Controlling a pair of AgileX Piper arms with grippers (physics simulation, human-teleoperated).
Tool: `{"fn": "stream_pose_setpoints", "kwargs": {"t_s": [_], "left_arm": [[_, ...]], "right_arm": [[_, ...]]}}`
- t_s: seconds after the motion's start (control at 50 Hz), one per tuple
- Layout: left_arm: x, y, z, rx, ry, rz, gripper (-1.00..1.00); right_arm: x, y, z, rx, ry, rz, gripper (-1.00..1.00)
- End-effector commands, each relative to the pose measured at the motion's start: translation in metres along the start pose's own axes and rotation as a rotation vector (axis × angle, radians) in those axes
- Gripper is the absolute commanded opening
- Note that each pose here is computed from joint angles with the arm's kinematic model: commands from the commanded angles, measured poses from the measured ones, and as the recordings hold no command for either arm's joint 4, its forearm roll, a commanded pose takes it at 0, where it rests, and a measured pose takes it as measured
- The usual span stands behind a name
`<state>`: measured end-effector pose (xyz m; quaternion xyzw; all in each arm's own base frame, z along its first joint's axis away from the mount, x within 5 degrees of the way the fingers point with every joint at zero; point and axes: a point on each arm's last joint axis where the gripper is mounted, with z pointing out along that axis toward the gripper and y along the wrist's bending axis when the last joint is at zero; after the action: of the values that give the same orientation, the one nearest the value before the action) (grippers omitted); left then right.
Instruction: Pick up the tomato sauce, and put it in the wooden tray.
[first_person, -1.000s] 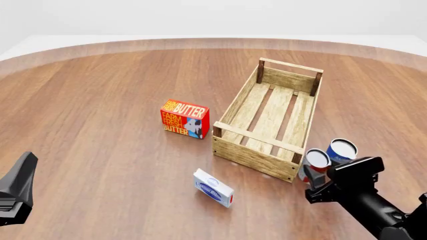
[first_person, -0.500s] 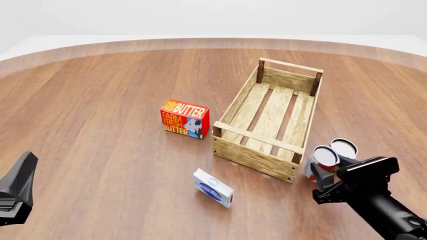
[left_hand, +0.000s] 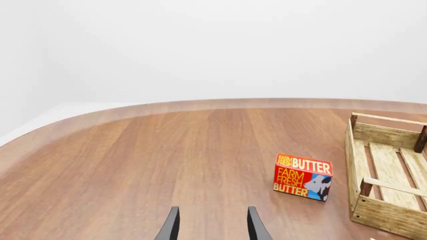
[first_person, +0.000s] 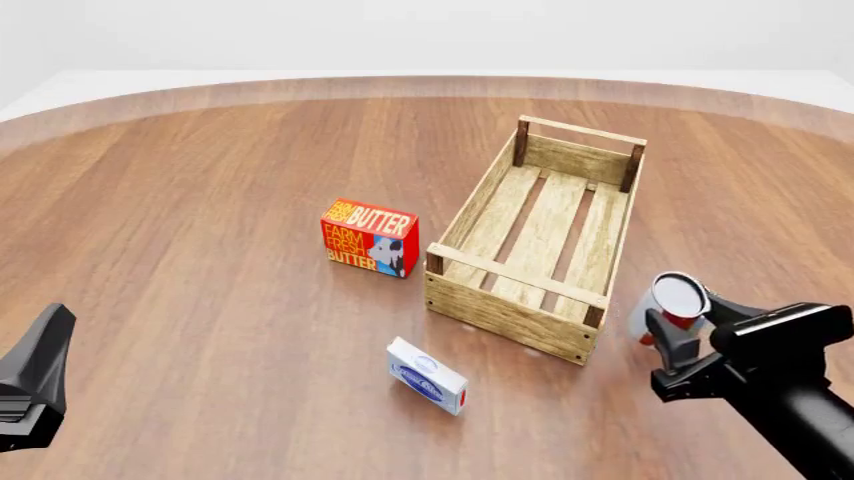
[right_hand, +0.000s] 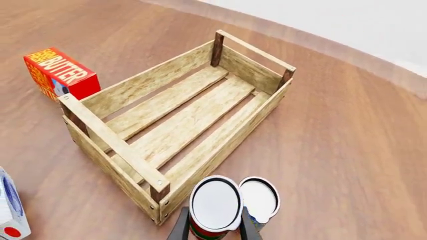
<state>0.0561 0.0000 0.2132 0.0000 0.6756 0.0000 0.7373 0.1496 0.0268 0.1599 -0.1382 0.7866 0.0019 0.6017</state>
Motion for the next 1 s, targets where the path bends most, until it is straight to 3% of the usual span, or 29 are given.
{"fn": "stream_pose_setpoints", "kwargs": {"t_s": [0.02, 1.0], "left_arm": [[0.000, 0.000, 0.000, 0.000, 0.000, 0.000, 1.00], [0.000, 0.000, 0.000, 0.000, 0.000, 0.000, 1.00]], "right_arm": [[-0.014, -0.002, -0.011, 0.006, -0.047, 0.007, -1.00], [-0.084, -0.006, -0.002, -0.017, -0.174, -0.023, -1.00]]}}
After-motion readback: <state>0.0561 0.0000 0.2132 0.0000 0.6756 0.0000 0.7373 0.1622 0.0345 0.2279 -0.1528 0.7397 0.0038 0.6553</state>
